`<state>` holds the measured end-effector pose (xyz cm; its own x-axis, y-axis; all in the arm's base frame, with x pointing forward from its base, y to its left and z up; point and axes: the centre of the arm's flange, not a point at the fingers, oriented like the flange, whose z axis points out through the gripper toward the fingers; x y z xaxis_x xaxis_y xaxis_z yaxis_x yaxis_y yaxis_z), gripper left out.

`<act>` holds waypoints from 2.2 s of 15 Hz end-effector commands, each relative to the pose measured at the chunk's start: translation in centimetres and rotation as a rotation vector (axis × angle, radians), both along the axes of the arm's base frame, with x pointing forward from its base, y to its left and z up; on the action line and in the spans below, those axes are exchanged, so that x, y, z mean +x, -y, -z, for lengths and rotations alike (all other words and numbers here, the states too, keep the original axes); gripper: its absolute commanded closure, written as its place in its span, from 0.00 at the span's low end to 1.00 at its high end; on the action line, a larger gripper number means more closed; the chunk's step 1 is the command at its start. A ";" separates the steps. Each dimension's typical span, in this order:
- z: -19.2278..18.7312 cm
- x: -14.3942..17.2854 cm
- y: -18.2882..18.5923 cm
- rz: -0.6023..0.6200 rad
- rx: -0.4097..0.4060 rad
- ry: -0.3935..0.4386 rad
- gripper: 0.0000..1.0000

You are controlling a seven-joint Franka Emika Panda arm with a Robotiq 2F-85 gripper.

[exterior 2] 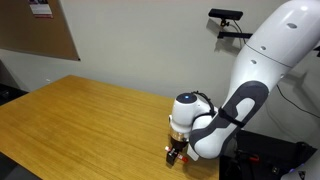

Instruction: Take the marker from the table and put it in the white cup

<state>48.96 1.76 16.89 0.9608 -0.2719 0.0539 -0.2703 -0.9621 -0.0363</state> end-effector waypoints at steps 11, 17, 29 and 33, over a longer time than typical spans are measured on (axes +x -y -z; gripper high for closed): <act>-1.2 0.5 1.5 0.023 -0.020 0.022 0.95; -6.1 -0.8 3.4 0.008 -0.048 -0.006 0.95; -18.8 -3.5 2.8 -0.143 -0.083 0.063 0.95; -21.6 -4.4 2.5 -0.168 -0.132 0.151 0.95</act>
